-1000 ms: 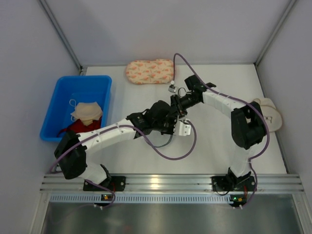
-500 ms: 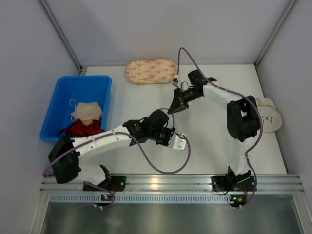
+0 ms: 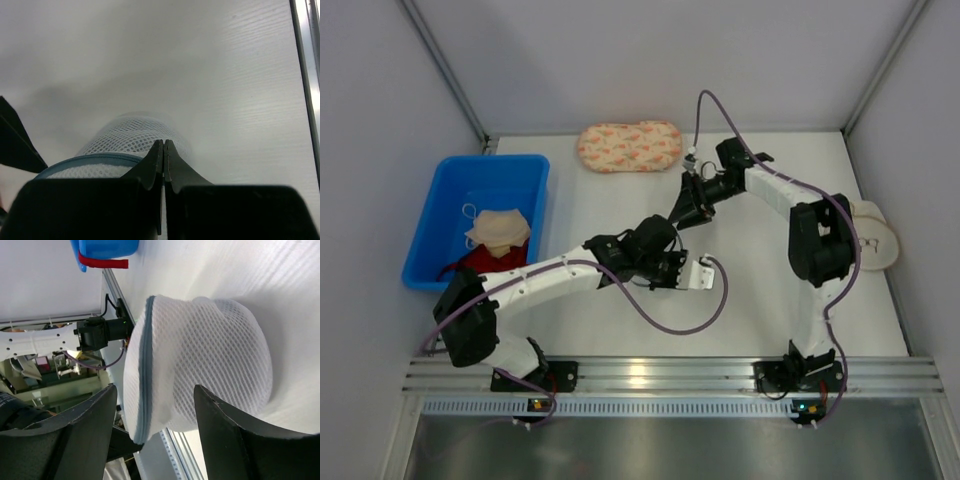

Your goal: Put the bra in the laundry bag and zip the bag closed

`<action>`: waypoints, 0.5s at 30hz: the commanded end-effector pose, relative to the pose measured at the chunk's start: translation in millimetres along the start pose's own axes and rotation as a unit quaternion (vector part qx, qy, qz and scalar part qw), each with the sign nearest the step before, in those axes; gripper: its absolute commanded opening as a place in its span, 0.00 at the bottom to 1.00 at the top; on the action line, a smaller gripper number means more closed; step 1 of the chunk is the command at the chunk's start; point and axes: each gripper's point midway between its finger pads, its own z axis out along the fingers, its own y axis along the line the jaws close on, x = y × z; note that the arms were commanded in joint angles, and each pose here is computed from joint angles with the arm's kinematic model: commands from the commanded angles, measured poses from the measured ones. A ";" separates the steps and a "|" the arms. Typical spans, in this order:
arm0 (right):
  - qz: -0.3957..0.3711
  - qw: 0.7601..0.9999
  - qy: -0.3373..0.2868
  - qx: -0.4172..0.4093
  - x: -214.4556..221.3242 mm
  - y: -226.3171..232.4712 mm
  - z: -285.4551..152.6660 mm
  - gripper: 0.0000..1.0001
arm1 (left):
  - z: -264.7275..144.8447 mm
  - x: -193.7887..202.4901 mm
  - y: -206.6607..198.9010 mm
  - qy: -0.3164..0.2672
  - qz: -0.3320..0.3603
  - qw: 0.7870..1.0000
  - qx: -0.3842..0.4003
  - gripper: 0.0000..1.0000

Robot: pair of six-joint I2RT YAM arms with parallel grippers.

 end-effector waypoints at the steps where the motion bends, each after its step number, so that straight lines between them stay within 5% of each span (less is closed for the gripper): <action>1: -0.019 1.000 -0.024 -0.001 4.0 16.3 -31.3 0.64 | -6.0 -18.1 25.7 -0.022 -0.015 0.999 -0.027 0.00; 11: 0.001 0.999 0.007 -0.033 47.5 28.6 -12.9 0.65 | -3.2 -22.6 58.0 -0.027 -0.012 0.998 -0.055 0.00; 14: -0.005 0.999 0.026 -0.031 55.1 29.9 -0.2 0.53 | -2.3 -21.5 61.2 -0.023 -0.014 0.998 -0.059 0.00; 15: -0.007 0.999 0.032 -0.031 57.8 30.3 3.2 0.39 | -1.8 -19.5 59.6 -0.021 -0.013 0.998 -0.057 0.00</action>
